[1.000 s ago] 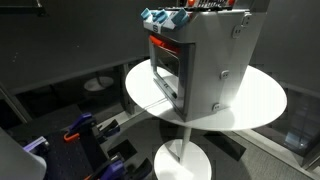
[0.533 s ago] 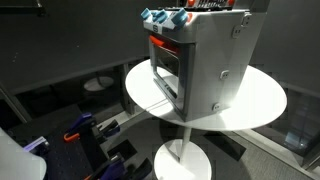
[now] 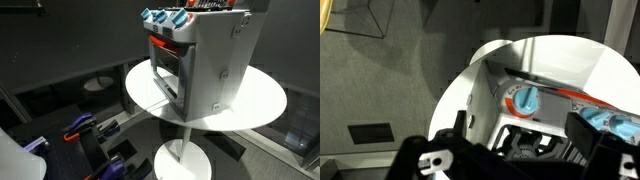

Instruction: Press the top orange button on the microwave oven controlling panel of the stove

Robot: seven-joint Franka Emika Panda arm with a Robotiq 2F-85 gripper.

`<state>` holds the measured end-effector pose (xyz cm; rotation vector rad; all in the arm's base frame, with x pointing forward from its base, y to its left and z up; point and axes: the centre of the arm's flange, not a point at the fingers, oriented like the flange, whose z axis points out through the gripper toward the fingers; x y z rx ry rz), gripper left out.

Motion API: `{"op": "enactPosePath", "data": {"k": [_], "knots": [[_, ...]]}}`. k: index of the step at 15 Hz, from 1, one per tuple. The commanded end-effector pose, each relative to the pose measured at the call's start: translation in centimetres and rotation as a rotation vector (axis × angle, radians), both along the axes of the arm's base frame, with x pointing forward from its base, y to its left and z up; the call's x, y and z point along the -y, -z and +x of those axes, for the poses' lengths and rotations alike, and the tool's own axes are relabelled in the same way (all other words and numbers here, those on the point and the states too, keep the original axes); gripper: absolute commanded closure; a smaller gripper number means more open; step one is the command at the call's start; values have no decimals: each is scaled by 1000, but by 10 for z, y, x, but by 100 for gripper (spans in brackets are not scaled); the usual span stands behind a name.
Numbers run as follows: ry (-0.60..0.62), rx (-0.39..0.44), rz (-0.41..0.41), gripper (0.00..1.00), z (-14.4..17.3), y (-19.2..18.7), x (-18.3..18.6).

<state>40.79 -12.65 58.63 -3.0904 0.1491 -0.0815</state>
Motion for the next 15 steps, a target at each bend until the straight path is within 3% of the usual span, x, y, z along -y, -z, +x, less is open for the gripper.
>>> {"op": "enactPosePath", "data": {"k": [1, 15], "knots": [[53, -17, 42, 0, -15, -5, 1], [35, -23, 29, 0, -6, 1, 3]]}}
